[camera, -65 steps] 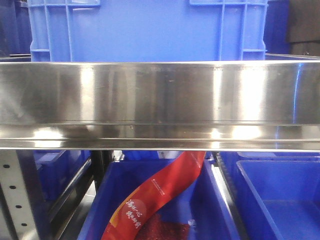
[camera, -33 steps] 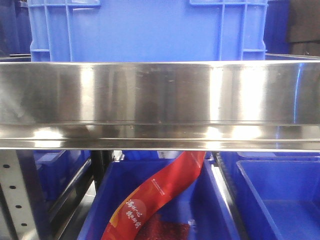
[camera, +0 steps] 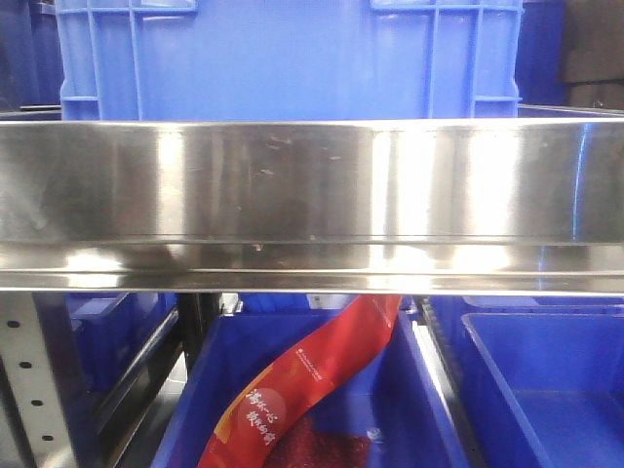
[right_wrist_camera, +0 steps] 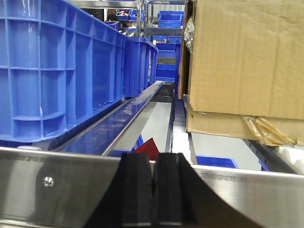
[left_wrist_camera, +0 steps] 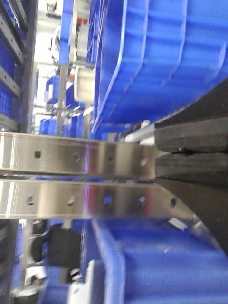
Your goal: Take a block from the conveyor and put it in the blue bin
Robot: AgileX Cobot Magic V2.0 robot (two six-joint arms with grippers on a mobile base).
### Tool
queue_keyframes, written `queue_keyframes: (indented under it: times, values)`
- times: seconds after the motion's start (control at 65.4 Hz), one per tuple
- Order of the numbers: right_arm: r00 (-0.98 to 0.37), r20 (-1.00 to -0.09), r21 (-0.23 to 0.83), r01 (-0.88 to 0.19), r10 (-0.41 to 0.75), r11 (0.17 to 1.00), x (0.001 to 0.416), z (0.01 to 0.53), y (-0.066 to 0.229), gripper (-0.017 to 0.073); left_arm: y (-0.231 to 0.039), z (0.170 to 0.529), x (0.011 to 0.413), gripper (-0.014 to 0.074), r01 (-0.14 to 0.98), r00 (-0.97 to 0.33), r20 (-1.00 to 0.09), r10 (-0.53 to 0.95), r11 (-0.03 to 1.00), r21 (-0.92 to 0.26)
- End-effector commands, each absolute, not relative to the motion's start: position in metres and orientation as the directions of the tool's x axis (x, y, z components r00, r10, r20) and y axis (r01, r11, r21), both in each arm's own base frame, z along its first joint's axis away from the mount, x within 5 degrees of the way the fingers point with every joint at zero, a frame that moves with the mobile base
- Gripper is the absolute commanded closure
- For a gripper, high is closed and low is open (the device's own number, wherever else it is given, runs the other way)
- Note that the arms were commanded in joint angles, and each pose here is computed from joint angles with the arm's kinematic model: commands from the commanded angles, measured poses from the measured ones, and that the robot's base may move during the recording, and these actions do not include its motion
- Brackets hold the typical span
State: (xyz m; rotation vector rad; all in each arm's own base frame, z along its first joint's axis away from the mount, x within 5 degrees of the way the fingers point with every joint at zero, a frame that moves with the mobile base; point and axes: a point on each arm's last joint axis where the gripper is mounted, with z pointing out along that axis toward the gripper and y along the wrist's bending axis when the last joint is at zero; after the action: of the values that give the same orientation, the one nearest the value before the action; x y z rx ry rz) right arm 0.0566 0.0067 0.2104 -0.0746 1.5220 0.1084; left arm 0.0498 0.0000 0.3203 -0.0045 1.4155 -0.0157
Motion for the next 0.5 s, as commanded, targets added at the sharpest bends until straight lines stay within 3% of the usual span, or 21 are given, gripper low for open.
queue_keyframes:
  times: [0.0, 0.245, 0.489]
  values:
    - [0.078, -0.997, 0.015, -0.112, 0.024, 0.994, 0.056, 0.213, 0.006, 0.072, 0.0, 0.304, 0.049, 0.0704, 0.007, 0.204, -0.979, 0.01, 1.0, 0.012]
    - [0.078, -0.997, 0.015, -0.112, 0.024, 0.994, 0.056, 0.213, 0.006, 0.072, -0.003, 0.228, 0.053, 0.0704, 0.054, 0.105, -0.992, -0.067, 0.997, -0.061]
    - [0.078, -0.997, 0.015, -0.112, 0.024, 0.994, 0.056, 0.213, 0.006, 0.072, -0.003, 0.216, 0.056, 0.0704, 0.056, 0.114, -0.989, -0.09, 0.995, -0.084]
